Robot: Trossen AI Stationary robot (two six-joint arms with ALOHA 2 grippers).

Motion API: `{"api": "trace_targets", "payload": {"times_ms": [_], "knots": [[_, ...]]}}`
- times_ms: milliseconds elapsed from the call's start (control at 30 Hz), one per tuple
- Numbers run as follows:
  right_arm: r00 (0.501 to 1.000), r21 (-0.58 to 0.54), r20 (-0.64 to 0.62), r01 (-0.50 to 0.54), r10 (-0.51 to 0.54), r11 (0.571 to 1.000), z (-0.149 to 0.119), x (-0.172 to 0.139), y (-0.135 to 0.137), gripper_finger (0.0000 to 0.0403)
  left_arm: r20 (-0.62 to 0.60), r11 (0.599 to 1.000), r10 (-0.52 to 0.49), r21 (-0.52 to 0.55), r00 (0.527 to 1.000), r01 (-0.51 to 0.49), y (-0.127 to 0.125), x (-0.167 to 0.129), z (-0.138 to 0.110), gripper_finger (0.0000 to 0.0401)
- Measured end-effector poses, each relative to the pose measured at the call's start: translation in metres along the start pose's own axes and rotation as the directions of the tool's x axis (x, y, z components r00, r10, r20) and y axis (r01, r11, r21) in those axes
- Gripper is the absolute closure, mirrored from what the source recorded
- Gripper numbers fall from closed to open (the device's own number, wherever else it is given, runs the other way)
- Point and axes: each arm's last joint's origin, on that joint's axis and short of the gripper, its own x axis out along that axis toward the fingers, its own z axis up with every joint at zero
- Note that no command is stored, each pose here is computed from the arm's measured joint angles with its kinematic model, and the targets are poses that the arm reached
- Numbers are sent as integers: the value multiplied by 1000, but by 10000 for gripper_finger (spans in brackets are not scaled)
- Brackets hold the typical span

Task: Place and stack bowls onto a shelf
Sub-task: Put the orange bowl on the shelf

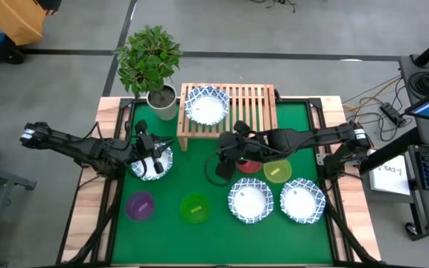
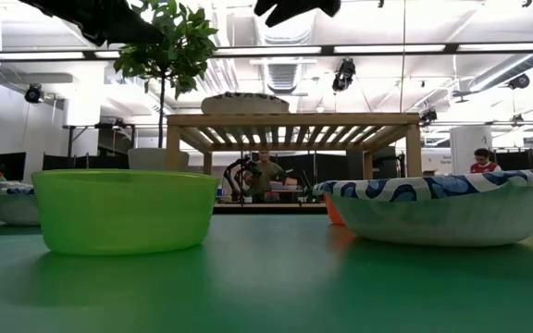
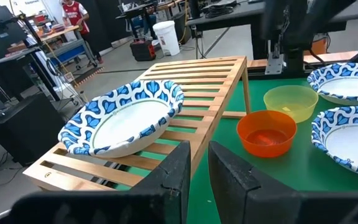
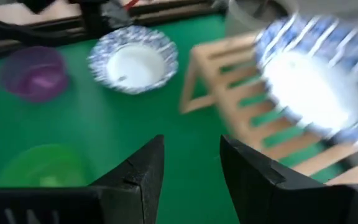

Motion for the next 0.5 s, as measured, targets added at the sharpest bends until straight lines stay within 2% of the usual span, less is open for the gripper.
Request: {"api": "trace_targets", "payload": {"times_ms": [133, 233, 400, 500], "knots": [[988, 192, -136, -52, 79, 980, -11, -1, 0, 256, 0, 1000, 0, 0, 1000, 0, 0, 0, 0, 362], [955, 336, -285, 26, 76, 941, -25, 1, -2, 253, 0, 1000, 0, 0, 1000, 0, 0, 0, 0, 362], [867, 357, -496, 240, -34, 903, -50, 14, 0, 253, -1, 1000, 0, 0, 1000, 0, 0, 0, 0, 362], [830, 334, -556, 274, -46, 902, -59, 31, 6, 252, -1, 1000, 0, 1, 1000, 0, 0, 0, 0, 362]]}}
